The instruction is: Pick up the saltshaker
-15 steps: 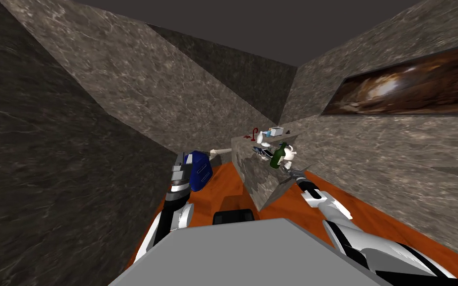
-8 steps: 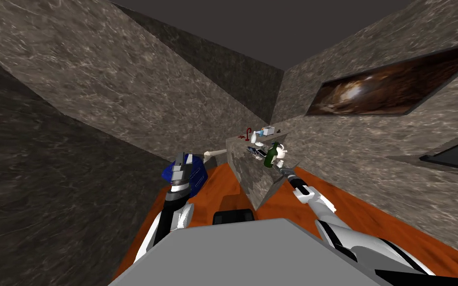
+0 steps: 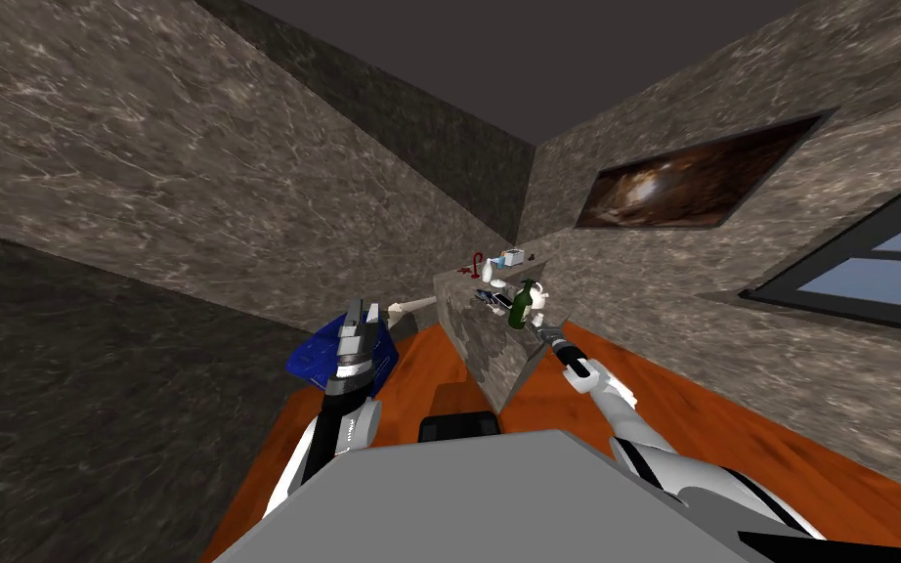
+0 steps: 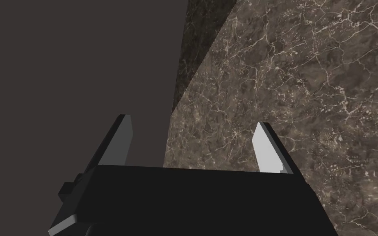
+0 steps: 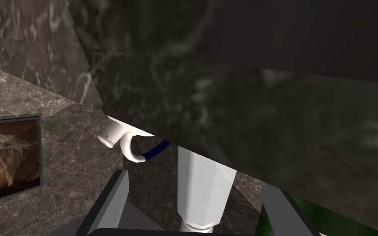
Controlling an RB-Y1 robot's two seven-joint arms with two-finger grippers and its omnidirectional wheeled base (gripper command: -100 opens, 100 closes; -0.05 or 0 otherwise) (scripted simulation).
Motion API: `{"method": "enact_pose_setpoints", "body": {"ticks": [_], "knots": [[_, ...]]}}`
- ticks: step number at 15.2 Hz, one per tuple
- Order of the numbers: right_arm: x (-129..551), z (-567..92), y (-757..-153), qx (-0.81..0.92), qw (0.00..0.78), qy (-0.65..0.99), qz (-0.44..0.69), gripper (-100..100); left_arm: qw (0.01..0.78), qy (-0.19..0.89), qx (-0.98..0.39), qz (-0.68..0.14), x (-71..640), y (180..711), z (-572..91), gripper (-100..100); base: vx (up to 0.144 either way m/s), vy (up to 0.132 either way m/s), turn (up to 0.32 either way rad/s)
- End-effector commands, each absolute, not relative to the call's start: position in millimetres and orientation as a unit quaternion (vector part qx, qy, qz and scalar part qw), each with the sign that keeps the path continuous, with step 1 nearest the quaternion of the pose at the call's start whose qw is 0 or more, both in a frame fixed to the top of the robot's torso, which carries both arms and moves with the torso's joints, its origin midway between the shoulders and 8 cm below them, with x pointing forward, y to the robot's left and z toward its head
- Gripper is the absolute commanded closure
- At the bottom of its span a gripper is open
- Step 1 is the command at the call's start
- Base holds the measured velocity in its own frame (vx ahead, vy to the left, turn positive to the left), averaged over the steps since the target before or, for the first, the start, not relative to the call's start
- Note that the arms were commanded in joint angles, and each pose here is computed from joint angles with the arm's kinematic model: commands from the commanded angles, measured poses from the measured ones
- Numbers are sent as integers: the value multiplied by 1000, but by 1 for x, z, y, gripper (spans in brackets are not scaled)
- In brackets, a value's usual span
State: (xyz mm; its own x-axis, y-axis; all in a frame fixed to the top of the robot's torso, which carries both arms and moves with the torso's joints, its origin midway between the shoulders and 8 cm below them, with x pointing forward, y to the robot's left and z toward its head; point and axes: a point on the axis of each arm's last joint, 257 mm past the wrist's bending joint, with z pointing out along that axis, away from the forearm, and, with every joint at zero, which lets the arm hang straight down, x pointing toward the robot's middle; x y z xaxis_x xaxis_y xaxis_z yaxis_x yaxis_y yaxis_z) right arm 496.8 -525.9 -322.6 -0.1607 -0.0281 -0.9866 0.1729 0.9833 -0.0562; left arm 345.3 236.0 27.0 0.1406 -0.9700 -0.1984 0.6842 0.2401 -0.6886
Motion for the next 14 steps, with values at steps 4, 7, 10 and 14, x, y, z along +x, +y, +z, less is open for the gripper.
{"method": "enact_pose_setpoints", "body": {"ticks": [4, 7, 10, 14], "knots": [[517, -317, -478, 22, 652, 756, -55, -100, 721, 317, -225, -574, 345, 236, 27, 0, 76, -25, -272], [526, -311, -456, 8, 657, 752, -45, -100, 721, 317, -225, -574, 345, 236, 27, 0, 68, -14, -184], [525, -313, -461, 13, 656, 754, -48, 100, 721, 317, -225, -574, 345, 236, 27, 0, 23, 0, -15], [518, -315, -478, 21, 654, 755, -55, 100, 721, 317, -225, -574, 345, 236, 27, 0, -9, 3, 64]]}}
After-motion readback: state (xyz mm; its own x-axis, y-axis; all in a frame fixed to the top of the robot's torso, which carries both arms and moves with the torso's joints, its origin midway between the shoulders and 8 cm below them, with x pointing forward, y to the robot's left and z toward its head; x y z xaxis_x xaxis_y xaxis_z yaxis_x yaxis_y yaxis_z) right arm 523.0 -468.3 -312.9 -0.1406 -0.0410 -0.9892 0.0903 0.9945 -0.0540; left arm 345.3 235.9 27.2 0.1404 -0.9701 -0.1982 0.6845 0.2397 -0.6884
